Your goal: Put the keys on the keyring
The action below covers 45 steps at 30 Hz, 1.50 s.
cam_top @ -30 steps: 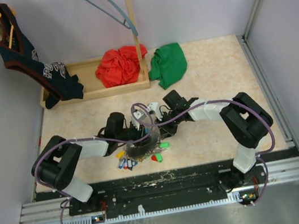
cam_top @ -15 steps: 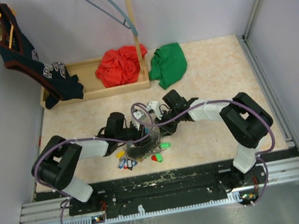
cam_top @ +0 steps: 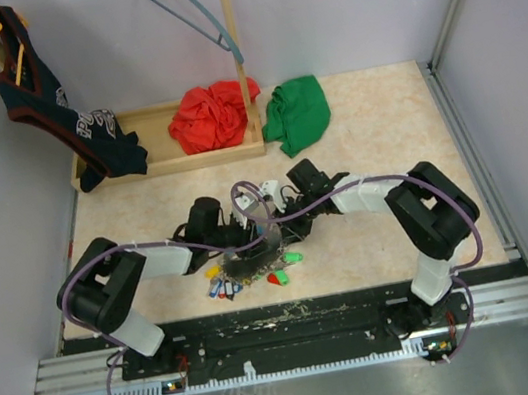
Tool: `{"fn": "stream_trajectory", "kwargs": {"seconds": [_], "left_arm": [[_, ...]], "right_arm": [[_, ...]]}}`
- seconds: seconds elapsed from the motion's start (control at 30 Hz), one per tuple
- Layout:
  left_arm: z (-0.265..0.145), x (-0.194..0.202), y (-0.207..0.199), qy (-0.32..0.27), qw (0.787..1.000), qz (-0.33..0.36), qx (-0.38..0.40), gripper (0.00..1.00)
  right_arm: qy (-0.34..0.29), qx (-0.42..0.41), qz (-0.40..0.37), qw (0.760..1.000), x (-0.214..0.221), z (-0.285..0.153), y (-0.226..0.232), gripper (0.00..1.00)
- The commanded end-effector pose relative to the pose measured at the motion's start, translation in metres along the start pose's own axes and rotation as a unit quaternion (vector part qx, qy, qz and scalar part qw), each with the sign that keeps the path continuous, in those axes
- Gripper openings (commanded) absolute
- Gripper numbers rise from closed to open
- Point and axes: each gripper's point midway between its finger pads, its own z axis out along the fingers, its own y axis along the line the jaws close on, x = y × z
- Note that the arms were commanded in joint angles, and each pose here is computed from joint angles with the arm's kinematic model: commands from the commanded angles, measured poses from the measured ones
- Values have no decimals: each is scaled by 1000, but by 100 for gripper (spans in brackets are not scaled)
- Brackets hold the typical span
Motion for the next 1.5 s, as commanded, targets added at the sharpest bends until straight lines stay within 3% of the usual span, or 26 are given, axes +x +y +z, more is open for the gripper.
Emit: {"fn": "stream_trajectory", "kwargs": {"seconds": [0.0, 0.23, 0.6, 0.93, 1.17, 1.47], "left_arm": [[2, 14, 1, 25, 1000, -12, -1, 33], [2, 14, 1, 25, 1000, -12, -2, 33], [-1, 7, 0, 14, 1000, -4, -3, 33], [-29, -50, -14, -108, 992, 72, -10, 35], [-68, -97, -23, -223, 961, 162, -38, 38], [-77, -94, -32, -245, 940, 238, -21, 31]], "right_arm": [[-26, -42, -21, 999, -17, 1, 10, 22], [-38, -42, -30, 998, -27, -8, 15, 9], [-38, -19, -31, 999, -29, -13, 9, 0], [-139, 1, -150, 979, -80, -46, 21, 0], [-189, -7, -226, 956, -103, -55, 29, 0], [-211, -32, -264, 941, -113, -58, 39, 0]]}}
